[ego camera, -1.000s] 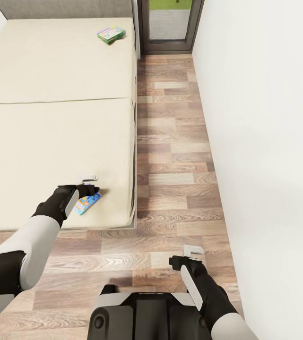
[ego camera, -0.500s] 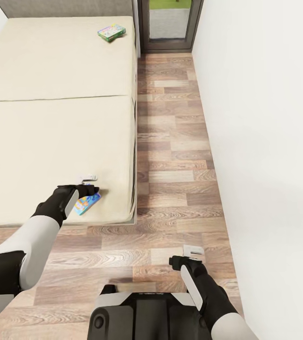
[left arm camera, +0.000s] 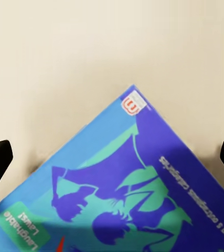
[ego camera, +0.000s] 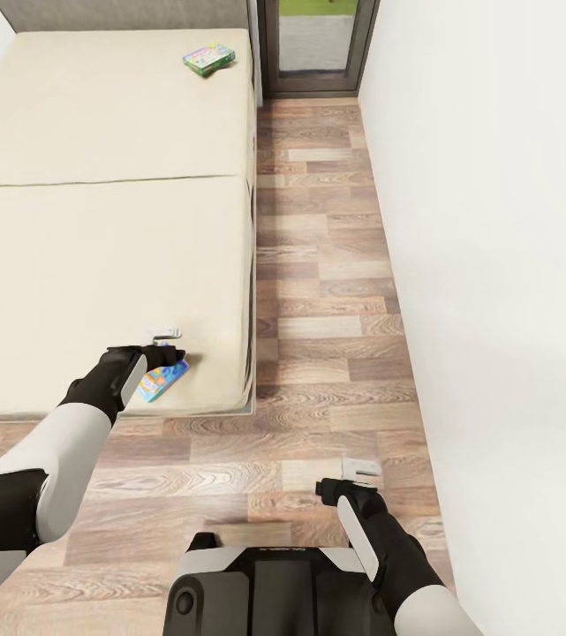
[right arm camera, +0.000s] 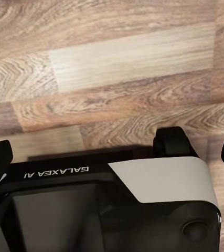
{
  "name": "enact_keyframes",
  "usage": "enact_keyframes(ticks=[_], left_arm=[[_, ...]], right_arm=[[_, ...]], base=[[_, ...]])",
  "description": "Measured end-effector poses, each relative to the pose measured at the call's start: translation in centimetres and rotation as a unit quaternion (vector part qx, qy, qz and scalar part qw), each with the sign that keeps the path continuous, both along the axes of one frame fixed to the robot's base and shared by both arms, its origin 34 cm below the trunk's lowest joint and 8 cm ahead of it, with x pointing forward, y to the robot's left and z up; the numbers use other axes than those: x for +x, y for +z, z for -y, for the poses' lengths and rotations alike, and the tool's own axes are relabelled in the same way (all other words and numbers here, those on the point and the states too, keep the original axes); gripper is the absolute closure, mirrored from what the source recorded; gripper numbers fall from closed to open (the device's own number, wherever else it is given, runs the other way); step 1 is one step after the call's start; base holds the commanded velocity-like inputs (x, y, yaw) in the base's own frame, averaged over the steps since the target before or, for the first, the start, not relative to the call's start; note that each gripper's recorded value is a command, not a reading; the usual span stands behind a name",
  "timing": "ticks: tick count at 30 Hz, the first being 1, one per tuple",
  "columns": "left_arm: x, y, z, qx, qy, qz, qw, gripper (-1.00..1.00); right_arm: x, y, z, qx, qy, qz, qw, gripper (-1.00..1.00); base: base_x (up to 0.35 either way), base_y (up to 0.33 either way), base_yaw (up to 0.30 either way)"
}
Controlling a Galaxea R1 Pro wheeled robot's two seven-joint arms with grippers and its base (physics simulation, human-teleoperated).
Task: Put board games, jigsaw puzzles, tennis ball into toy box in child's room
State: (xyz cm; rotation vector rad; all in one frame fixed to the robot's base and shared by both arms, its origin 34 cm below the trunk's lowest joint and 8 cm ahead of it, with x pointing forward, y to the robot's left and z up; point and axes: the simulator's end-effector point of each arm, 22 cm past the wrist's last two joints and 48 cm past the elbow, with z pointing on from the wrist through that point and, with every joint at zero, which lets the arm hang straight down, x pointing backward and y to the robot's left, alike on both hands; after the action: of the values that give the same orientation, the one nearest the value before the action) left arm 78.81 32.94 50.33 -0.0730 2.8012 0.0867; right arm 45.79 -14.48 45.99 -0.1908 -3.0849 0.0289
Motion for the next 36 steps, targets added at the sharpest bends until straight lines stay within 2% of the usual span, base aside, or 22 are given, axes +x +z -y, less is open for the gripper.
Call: enact_keyframes(ticks=[36], left_arm=[[-0.02, 0.01, 0.13, -0.001, -0.001, 0.0, 1.0, -1.0]], right_arm=[[-0.07, 0.0, 0.0, 0.0, 0.0, -0.001, 1.0, -1.0]], base=[[-0.041, 0.0, 0.0]])
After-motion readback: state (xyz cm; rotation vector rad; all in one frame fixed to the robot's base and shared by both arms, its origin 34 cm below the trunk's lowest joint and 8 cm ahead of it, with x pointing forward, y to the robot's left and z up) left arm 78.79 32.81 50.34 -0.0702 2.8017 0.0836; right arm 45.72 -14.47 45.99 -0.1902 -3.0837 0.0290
